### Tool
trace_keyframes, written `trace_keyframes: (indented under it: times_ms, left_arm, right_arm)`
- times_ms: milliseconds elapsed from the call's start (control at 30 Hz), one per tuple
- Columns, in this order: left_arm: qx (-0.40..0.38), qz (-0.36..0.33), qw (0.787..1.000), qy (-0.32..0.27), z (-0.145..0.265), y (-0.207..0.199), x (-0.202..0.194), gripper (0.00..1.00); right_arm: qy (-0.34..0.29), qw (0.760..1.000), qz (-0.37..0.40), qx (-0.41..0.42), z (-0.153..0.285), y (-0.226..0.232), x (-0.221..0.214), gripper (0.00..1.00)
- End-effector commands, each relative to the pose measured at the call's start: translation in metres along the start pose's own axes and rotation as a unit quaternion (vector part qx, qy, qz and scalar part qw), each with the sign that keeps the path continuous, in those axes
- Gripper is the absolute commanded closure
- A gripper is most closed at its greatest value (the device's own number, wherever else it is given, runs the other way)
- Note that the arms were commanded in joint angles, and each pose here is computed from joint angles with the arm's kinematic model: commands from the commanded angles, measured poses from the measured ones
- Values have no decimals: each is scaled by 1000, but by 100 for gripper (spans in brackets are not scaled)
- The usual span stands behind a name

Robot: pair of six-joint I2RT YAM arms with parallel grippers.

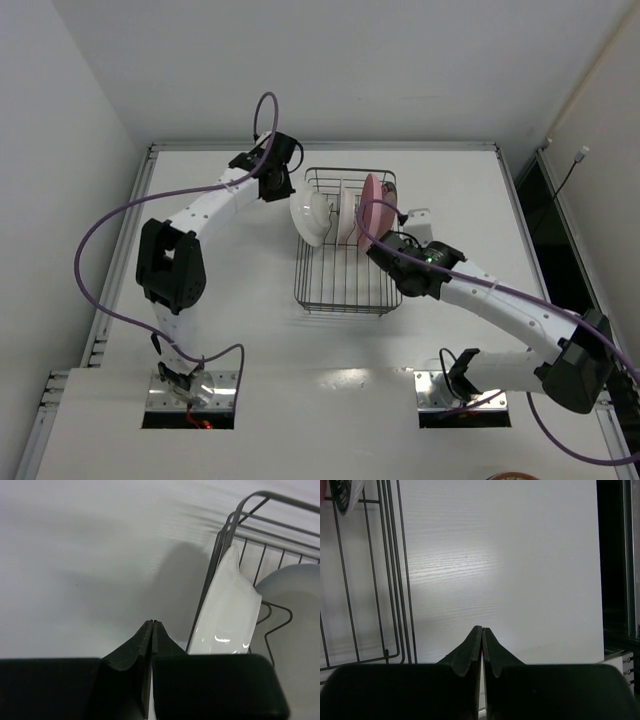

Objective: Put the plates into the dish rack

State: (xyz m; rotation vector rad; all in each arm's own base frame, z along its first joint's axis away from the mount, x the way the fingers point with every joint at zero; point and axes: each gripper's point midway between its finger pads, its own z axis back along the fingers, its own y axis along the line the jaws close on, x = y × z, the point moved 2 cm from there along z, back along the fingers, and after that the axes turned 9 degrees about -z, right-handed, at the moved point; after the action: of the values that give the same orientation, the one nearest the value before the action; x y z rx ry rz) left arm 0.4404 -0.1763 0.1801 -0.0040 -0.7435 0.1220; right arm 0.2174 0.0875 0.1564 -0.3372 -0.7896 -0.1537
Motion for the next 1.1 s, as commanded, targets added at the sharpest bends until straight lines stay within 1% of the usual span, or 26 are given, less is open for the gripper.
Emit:
trace_keyframes:
  times_ms: [0,133,233,300,367,533,567,633,667,700,733,767,867,1067]
  left_arm:
    - [-37,-3,999,14,-12,-11,-7,100]
    - [-93,-5,996,7,-10,-34,-5,100]
    - [-121,-22,992,5,-3,-50,-6,100]
    - [-134,-32,990,1,3,-65,-6,100]
    - [-141,-35,989,-5,8,-72,-4,100]
    - [-167,-47,984,-34,29,-94,13,100]
    - [-180,-54,981,-43,39,-101,19,100]
    - [-185,-65,980,-38,35,-109,17,100]
    - [-195,-64,978,-43,38,-113,22,100]
    - [-199,-70,977,-31,35,-120,15,100]
    - [-200,-70,977,-32,37,-120,17,100]
    - [-195,-73,978,-22,31,-119,11,100]
    - [-179,-73,981,-25,31,-114,14,100]
    - [-127,-78,989,-18,29,-96,11,90]
  right_arm:
    - [-1,1000,1,-10,-8,1,-4,100]
    - [12,1000,7,-5,-11,7,-9,100]
    - [25,999,8,24,-11,19,-13,100]
    - [32,999,8,38,-15,24,-18,100]
    - [38,997,1,59,-14,27,-18,100]
    - [49,996,4,77,-16,30,-25,100]
    - [49,996,4,77,-16,30,-25,100]
    - [50,996,6,74,-18,28,-24,100]
    - [50,996,3,80,-18,31,-24,100]
    - [50,996,3,80,-18,31,-24,100]
    - [50,996,3,80,-18,31,-24,100]
    - [50,996,3,80,-18,31,-24,100]
    - [47,995,-1,83,-16,30,-22,100]
    - [40,996,0,81,-12,25,-18,100]
